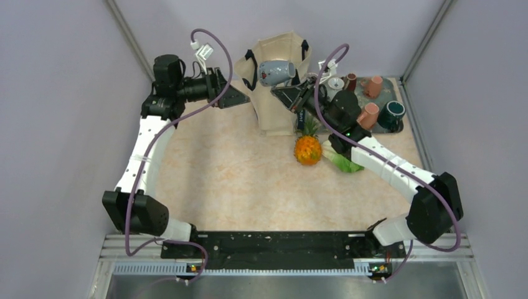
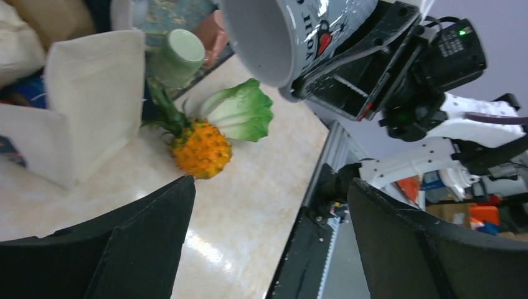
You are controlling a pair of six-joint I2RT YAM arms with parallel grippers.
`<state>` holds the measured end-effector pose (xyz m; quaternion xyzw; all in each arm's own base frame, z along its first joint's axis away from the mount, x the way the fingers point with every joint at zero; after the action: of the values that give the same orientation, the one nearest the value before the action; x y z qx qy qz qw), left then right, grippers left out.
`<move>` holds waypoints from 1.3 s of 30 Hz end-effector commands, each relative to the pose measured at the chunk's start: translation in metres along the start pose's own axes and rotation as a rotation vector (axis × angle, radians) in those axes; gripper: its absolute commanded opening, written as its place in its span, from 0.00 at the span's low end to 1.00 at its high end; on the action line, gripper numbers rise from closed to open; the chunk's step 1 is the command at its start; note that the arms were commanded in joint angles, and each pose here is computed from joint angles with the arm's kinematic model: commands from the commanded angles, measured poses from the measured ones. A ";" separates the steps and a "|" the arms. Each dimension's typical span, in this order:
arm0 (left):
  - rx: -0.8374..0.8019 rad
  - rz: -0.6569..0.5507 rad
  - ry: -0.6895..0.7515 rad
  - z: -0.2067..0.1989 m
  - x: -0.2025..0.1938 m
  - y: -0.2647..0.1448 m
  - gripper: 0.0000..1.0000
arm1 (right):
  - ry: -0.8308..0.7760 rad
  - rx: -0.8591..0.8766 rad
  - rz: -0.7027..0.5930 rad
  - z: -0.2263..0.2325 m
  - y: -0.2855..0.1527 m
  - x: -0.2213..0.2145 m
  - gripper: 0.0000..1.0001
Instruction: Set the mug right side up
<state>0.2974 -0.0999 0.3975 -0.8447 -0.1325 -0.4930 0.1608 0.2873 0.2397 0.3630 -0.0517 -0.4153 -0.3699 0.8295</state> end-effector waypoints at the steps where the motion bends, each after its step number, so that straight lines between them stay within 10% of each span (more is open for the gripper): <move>1: -0.130 -0.034 -0.027 -0.016 0.018 0.013 0.95 | 0.079 0.239 -0.079 0.041 0.013 0.015 0.00; 21: -0.168 -0.072 -0.043 -0.013 0.029 0.036 0.66 | 0.238 0.321 0.048 0.044 0.037 -0.017 0.00; 24: -0.176 -0.080 -0.036 -0.015 0.032 0.035 0.50 | 0.259 0.307 0.082 0.040 0.042 -0.029 0.00; 28: -0.147 -0.072 -0.055 -0.007 0.025 0.036 0.02 | 0.280 0.243 0.116 0.028 0.045 -0.043 0.00; 30: -0.095 -0.066 -0.084 0.002 0.019 0.034 0.00 | 0.276 0.196 0.141 0.020 0.045 -0.050 0.00; 35: 0.217 0.005 -0.057 0.034 0.001 0.020 0.00 | 0.213 0.080 0.250 0.001 0.044 -0.067 0.68; 39: 0.572 0.173 0.123 0.057 -0.017 -0.005 0.00 | 0.148 -0.006 0.319 -0.011 0.035 -0.077 0.95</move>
<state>0.3342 -0.1103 0.3717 -0.8497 -0.1790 -0.4352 0.2379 0.2880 0.3043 0.3131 -0.0367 -0.2994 -0.2528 0.9193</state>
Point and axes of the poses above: each gripper's point midway between its finger pads, its own y axis out along the fingers, its own z axis along the line the jaws close on, x = y × z, the point moved 10 cm from there along -y, back along the fingers, and after that the axes turned 9 degrees about y, right-handed, at the moved point
